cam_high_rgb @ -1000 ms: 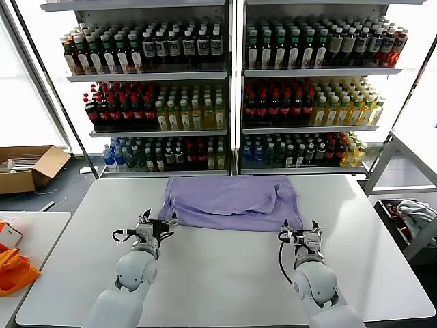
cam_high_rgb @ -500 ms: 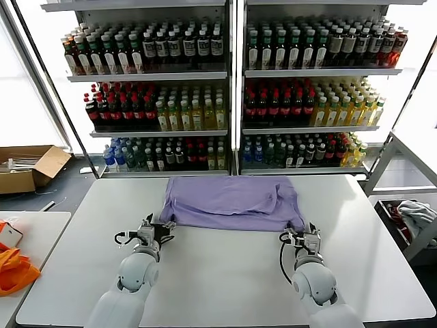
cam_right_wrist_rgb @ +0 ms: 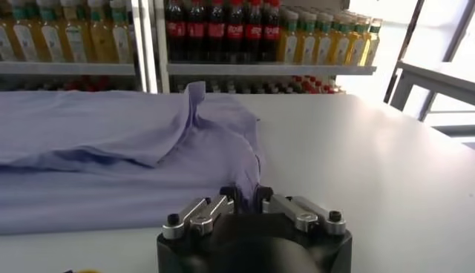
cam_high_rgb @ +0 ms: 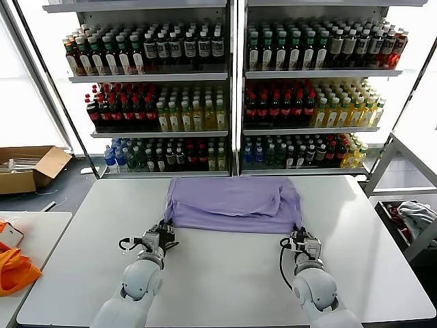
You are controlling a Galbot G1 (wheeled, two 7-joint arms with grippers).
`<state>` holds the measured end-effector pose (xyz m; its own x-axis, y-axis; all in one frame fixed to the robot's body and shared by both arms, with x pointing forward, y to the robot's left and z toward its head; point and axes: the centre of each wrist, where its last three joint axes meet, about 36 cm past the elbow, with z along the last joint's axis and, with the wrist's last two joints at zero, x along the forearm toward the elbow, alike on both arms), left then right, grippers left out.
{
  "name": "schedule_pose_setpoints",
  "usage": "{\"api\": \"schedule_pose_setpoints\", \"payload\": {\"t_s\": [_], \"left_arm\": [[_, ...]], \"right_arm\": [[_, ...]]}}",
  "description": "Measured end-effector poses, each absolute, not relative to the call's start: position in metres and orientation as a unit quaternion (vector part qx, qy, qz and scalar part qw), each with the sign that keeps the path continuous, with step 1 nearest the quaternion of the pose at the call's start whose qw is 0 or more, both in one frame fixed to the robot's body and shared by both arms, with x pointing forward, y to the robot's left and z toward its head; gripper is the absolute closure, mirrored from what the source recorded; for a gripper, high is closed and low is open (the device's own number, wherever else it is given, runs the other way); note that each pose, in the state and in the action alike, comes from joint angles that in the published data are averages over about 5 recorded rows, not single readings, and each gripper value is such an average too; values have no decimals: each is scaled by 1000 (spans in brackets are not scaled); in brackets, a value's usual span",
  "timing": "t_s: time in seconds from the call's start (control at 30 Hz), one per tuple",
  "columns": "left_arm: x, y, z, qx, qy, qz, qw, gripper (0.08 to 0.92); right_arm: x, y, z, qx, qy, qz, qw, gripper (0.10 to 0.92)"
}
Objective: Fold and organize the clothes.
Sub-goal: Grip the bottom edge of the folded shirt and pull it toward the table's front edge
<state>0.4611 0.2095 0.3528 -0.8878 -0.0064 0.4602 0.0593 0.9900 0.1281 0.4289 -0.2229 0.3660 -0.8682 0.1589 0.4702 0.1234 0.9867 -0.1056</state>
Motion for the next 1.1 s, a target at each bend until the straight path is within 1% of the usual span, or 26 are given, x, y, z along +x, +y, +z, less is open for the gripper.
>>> {"api": "schedule_pose_setpoints", "payload": {"t_s": [0.1,0.2,0.33,0.5,0.8,0.97,1.1], "left_arm": [[456,208,354,-15,-969,-73,237,880],[450,209,357,-14,-969,-76,236,910],[437,209,365,-16,-970,-78,231,912],[414,209,376,-18,-973,-82,215,912],[355,213,392,-19,-977,-86,192,912],[322,217,397,-16,-977,-88,191,912],[300,220,395,-14,-976,-88,199,912]], "right_arm": [[422,-219,370,-69,-967,40,243,885],[415,-214,377,-64,-968,42,238,885],[404,-207,389,-60,-971,40,227,885],[385,-205,405,-62,-974,43,214,885],[332,-204,410,-69,-971,60,220,885],[307,-203,404,-73,-969,66,228,885],[293,-200,400,-75,-967,69,234,885]]}}
